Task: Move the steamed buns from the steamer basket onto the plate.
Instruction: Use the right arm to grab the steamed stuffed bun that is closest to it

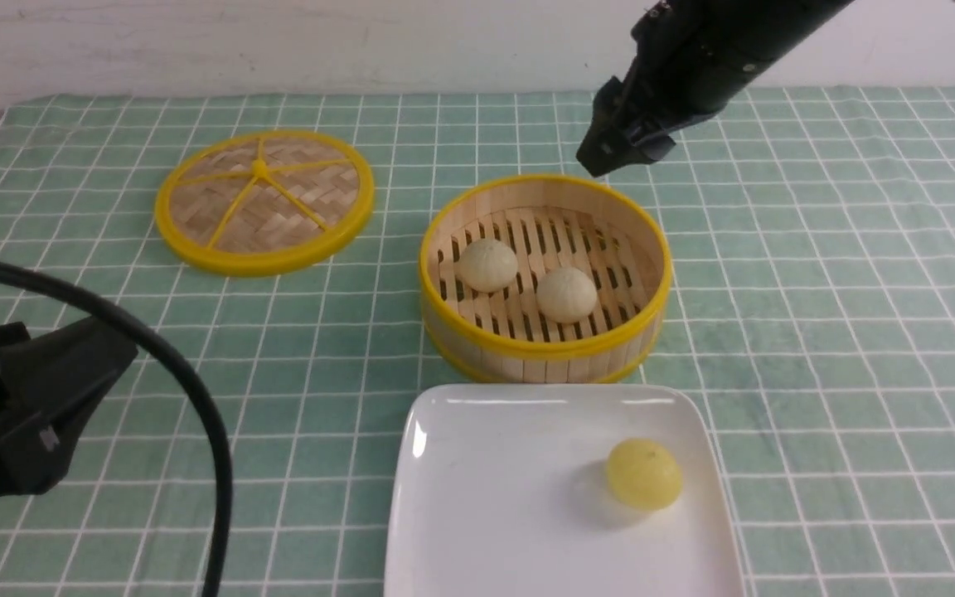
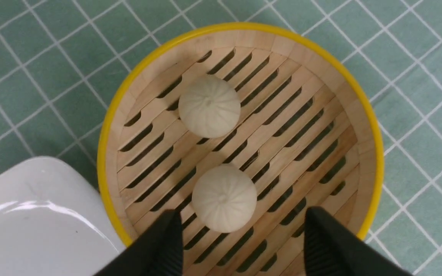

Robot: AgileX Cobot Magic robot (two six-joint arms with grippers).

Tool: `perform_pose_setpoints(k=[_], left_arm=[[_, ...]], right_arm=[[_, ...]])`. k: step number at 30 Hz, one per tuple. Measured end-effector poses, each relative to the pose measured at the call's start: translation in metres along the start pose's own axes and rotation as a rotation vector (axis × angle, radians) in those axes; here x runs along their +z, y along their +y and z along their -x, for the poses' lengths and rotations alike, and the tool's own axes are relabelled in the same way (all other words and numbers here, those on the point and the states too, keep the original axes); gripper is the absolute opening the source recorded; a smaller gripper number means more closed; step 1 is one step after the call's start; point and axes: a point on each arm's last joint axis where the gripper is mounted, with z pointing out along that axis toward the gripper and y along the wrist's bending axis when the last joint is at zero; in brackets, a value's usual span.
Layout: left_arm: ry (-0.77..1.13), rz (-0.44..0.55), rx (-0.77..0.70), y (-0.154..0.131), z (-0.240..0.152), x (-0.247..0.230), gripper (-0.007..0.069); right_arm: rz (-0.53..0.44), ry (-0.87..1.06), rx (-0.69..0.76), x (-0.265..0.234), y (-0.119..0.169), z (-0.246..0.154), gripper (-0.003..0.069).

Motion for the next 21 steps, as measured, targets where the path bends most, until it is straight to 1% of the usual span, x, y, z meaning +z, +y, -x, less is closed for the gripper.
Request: perform_pose_setpoints(k=[4,10,15,21], left_arm=[[0.005,-0.003,0.000,0.000,0.000,0.000,0.0544],[0.017,-0.009,0.000,-0.001,-0.002,0.000,0.0544],[0.019,-0.010,0.000,-0.001,-0.002,0.000,0.0544],[0.019,-0.010,0.000,-0.001,-0.002,0.000,0.0544]], right_arm=[[0.051,0.103,0.025,0.039,-0.009,-0.002,0.0428],[0.104,0.229,0.054,0.095,-0.015,-0.022,0.0428],[0.137,0.258,0.076,0.113,-0.015,-0.030,0.0428],[0.152,0.232,0.090,0.114,-0.014,-0.027,0.0428]])
